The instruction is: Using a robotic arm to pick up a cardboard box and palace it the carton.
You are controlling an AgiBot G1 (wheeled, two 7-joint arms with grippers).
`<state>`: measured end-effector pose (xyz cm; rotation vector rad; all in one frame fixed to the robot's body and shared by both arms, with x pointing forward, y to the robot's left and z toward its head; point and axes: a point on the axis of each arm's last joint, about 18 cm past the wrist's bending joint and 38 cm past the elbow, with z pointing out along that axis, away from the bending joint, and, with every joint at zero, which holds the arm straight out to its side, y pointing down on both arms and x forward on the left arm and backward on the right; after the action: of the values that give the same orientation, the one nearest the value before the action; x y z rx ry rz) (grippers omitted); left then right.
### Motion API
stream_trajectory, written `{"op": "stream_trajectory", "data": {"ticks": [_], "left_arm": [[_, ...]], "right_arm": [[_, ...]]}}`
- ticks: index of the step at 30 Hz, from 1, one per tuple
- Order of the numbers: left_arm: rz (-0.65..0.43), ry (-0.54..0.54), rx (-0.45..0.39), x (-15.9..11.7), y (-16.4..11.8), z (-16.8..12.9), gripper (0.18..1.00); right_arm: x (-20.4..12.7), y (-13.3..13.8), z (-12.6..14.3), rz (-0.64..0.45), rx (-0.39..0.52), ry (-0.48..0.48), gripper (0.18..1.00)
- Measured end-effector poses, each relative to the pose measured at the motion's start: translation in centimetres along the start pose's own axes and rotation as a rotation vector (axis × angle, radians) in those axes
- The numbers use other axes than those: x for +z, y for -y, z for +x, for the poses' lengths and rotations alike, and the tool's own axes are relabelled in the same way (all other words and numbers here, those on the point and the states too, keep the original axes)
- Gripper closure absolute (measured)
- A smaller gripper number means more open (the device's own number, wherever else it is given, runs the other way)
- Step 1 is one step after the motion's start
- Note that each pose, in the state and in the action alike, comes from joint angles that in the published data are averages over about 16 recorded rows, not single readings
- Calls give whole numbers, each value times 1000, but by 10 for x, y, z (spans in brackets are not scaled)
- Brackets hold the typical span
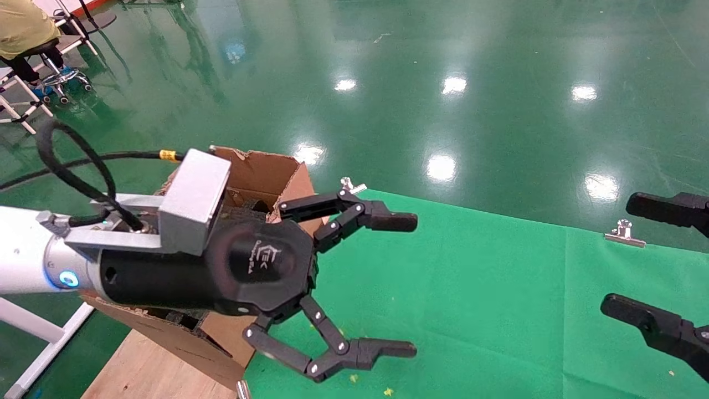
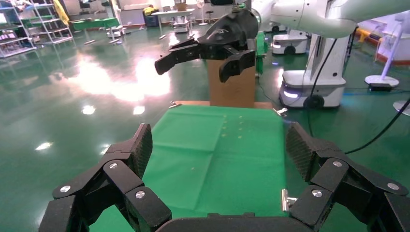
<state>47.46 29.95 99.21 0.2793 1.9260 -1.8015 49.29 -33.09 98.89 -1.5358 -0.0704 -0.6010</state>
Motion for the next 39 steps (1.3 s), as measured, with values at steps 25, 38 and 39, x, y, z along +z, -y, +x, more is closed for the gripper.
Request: {"op": "stream_trajectory", "data": {"ticks": [25,38,39], "left_arm": [[0,1,1,0,0,0,183],[-2,5,0,-1,0,-1,183],[-2,5,-1,-1,0,-1,183]], "right_arm": [[0,0,0,0,0,0,178],[0,0,0,0,0,0,178],[0,0,0,0,0,0,178]]}}
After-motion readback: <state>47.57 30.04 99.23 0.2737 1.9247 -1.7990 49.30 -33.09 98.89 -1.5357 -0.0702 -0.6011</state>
